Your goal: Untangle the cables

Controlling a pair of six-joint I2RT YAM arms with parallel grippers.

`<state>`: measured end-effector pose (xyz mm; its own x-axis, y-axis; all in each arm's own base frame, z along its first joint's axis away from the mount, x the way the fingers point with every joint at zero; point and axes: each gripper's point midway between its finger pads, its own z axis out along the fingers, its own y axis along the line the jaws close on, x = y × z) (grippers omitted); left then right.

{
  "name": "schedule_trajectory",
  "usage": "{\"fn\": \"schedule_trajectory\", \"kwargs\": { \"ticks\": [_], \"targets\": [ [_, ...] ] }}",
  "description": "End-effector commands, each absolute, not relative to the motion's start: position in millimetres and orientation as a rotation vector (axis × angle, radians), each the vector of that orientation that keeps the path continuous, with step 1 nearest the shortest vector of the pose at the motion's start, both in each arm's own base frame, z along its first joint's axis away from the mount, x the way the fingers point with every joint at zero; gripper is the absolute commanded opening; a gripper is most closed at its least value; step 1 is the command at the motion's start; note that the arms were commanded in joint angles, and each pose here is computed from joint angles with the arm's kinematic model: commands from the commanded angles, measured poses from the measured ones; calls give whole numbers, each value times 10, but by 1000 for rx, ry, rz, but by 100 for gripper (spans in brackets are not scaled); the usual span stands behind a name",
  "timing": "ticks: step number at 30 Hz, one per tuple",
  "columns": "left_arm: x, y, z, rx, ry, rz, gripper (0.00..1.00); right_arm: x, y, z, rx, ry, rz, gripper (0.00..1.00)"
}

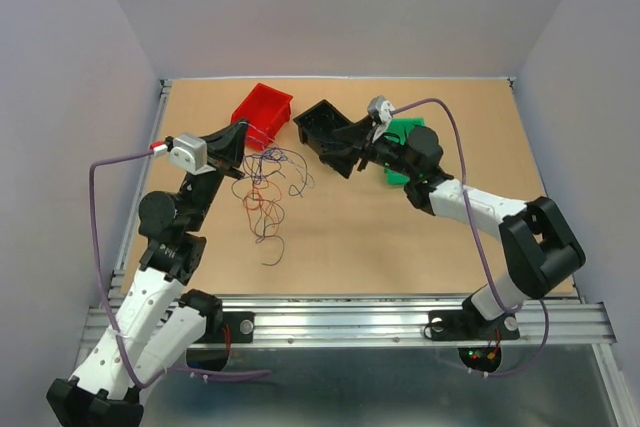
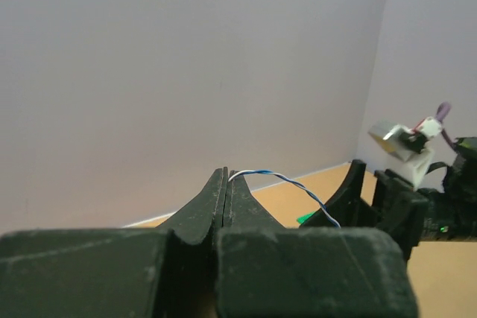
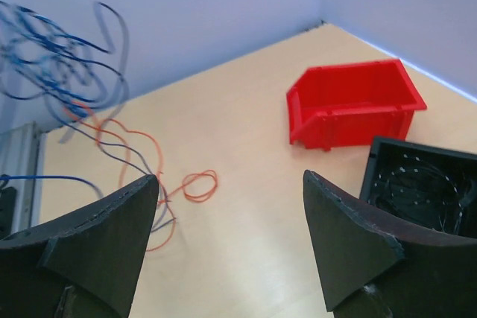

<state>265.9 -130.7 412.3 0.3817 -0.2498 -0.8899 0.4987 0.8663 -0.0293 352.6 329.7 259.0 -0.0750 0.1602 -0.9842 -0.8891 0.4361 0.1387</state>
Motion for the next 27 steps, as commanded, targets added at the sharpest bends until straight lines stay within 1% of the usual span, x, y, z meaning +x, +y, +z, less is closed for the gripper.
{"fn": "schedule_trajectory", "kwargs": {
  "ticks": [1,5,12,18,23,27],
  "targets": [
    [2653,-1327,4337,276,1013,-479,0,3133,3253,3063,-780,1160,1061,83],
    [2721,-1404,4264,303,1038,-495,0,2878,3241,3196,-824,1076,1134,82],
    [2767,-1498,4197,341,1055,-517,0,2767,3347,3267,-860,1021,1197,80],
    [2862,-1718,4030,410,1105,-568,0,2736,3486,3335,-874,988,1200,80],
    [2881,-1921,3908,464,1138,-606,0,2803,3545,3322,-849,999,1189,80],
    [2907,-2044,3821,512,1156,-596,0,2818,3597,3306,-845,1008,1200,76]
  ]
}}
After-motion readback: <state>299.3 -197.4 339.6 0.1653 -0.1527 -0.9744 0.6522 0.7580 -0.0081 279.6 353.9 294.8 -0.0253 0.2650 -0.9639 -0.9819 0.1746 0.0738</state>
